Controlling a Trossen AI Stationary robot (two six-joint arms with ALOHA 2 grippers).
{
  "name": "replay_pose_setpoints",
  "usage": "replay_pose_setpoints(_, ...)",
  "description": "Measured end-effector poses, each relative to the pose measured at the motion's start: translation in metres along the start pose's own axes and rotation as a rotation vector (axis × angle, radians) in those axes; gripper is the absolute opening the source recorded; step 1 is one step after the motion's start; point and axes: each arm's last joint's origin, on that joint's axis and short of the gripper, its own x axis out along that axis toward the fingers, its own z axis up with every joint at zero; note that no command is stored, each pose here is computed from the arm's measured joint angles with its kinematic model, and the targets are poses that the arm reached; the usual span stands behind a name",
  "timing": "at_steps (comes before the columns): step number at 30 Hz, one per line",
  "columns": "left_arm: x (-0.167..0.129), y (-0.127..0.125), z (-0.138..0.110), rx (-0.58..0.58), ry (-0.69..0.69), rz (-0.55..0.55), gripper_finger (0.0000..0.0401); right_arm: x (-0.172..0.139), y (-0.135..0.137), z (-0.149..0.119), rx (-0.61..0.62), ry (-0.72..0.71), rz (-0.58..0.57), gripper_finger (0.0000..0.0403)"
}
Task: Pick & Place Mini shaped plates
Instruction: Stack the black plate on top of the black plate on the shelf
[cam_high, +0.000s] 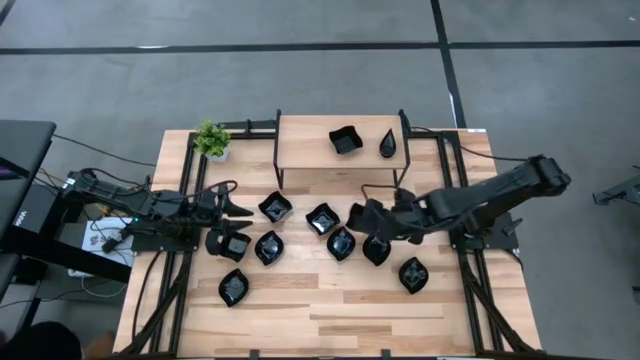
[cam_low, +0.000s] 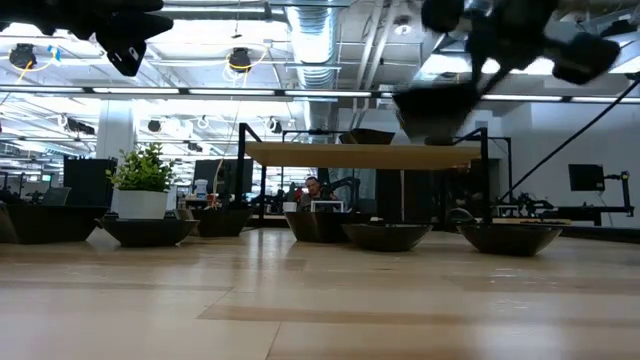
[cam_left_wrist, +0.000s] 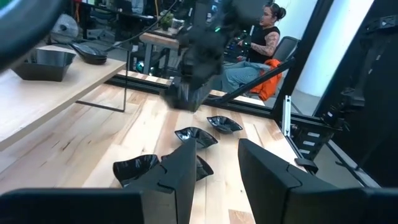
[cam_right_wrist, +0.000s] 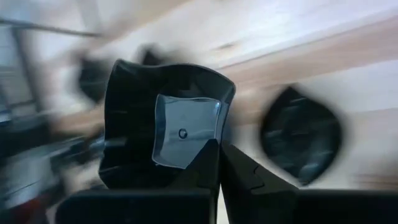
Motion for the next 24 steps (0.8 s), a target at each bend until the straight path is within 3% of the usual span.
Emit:
replay_pose_setpoints(5,0.0,0.0,0.0,-0.002,-0.003,0.012,0.0121,-0.013,0.018,-0.005,0.071,-0.038,0.28,0.0)
replay_pose_setpoints(10,0.0,0.0,0.0,-0.003,-0.003,0.015,0.0121,-0.003,0.041,0.0,0.205,-0.17,0.463,0.0)
replay_pose_setpoints(17,0.0,0.0,0.0,-0.003,-0.004,0.014,0.0121,0.006,0.084,0.019,0.234,-0.333,0.593,0.0)
replay_pose_setpoints(24,0.0,0.0,0.0,-0.004,0.001,-0.008,0.0121,-0.023,0.124,0.056,0.16,-0.476,0.646,0.0)
